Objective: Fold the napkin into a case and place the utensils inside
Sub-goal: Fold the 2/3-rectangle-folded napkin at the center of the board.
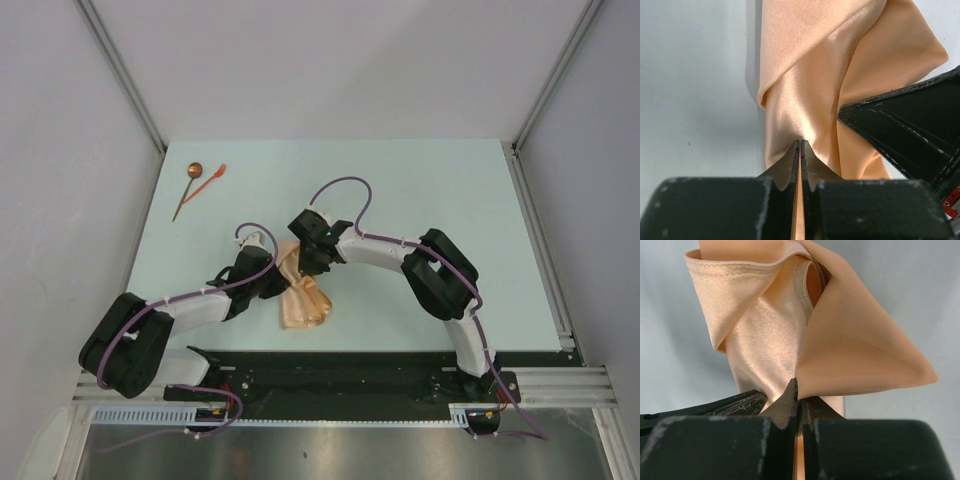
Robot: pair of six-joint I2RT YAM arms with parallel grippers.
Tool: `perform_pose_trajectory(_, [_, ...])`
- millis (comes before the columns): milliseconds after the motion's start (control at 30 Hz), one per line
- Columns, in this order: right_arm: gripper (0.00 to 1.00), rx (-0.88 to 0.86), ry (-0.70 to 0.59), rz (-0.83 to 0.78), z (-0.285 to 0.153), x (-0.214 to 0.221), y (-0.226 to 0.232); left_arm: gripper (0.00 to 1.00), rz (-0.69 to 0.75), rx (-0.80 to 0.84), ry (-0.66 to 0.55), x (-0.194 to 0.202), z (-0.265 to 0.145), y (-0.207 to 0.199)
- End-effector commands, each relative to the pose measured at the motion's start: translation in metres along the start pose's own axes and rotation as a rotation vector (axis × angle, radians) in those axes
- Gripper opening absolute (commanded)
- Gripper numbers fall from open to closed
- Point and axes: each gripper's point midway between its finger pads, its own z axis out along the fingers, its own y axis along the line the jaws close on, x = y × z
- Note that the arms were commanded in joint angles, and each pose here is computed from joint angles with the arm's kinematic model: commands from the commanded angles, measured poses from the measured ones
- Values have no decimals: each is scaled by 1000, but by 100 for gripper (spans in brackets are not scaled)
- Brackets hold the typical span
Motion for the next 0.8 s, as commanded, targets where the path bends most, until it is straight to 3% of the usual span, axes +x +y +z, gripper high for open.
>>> perform_pose_trajectory(0, [0, -23, -48, 20, -17, -10, 15, 5, 2, 49, -7, -3, -2, -10])
perform_pose_trajectory(333, [0, -58, -123, 85, -33, -19, 15, 4, 11, 56, -3, -3, -4, -11])
perform_pose_trajectory(767, [1, -114, -18, 195, 5, -3, 23, 4, 23, 67, 2, -1, -4, -13])
